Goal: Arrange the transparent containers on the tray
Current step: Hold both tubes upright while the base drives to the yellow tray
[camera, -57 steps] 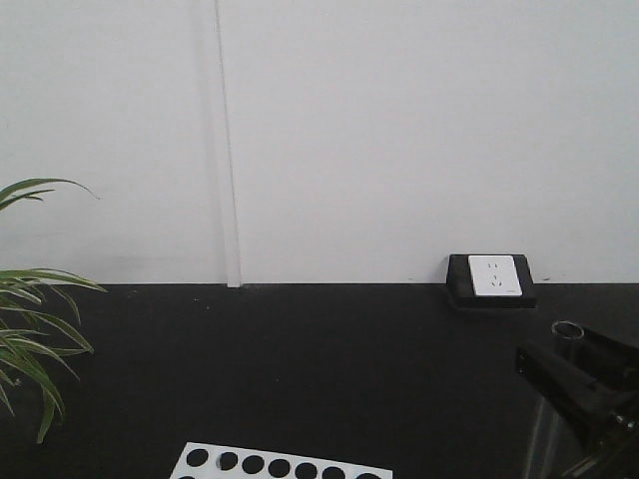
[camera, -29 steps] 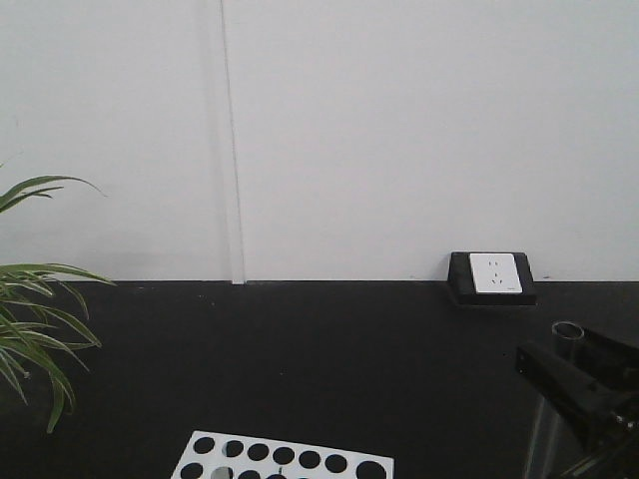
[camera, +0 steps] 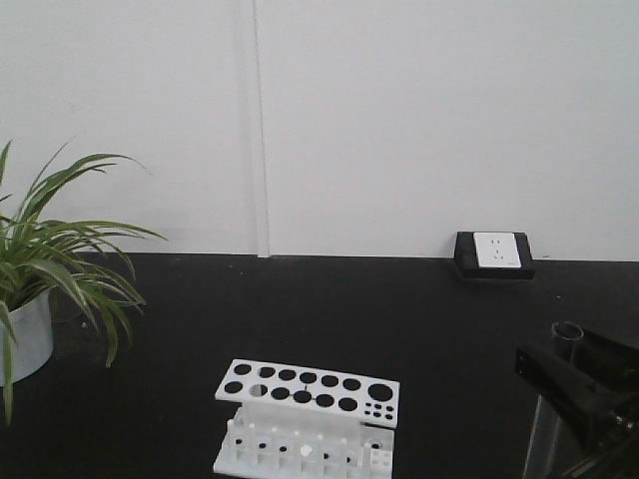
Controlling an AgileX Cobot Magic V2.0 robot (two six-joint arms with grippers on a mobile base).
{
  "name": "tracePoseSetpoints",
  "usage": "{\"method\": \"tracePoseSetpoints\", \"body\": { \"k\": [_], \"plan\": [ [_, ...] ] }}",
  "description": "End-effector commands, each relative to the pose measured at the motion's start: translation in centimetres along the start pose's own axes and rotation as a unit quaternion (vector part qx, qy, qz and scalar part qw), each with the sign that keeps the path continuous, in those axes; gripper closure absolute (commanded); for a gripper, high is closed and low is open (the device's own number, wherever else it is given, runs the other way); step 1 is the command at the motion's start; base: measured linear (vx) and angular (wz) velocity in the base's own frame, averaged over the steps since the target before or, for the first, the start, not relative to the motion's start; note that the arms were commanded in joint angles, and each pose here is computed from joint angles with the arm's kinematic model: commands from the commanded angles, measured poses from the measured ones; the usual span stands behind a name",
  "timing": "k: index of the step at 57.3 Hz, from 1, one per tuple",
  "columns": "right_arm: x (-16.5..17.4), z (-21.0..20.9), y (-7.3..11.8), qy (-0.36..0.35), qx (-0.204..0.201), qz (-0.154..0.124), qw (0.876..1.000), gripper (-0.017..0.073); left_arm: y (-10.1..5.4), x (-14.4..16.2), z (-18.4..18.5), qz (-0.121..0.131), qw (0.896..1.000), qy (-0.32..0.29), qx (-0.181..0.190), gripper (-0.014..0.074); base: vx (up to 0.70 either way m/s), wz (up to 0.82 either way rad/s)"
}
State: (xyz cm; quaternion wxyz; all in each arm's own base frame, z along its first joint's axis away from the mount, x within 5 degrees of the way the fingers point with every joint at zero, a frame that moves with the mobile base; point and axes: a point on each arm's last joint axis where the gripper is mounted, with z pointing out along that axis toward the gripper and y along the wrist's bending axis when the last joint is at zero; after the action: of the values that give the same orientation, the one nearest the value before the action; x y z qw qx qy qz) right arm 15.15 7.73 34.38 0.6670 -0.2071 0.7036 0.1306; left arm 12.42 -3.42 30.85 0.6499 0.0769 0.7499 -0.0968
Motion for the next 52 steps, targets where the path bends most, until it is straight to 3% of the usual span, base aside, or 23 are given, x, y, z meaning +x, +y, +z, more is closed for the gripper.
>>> {"method": "tracePoseSetpoints", "body": {
  "k": [1, 22, 52],
  "plan": [
    [-1.41, -0.25, 0.22, -0.031, -0.016, -0.003, 0.999, 0.0572, -0.51, -1.31, -0.09, -0.004, 0.999, -0.036, 0.025, 0.0600, -0.29, 0.13],
    [-1.41, -0.25, 0.22, -0.031, -0.016, -0.003, 0.999, 0.0572, -0.51, -1.31, -0.09, -0.004, 0.999, -0.036, 0.025, 0.0600, -0.34, 0.25],
    [-1.41, -0.25, 0.22, -0.031, -0.016, -0.003, 0.999, 0.0572, -0.51, -1.31, -0.09, -0.004, 0.999, -0.036, 0.025, 0.0600, -0.37, 0.49]
  ]
}}
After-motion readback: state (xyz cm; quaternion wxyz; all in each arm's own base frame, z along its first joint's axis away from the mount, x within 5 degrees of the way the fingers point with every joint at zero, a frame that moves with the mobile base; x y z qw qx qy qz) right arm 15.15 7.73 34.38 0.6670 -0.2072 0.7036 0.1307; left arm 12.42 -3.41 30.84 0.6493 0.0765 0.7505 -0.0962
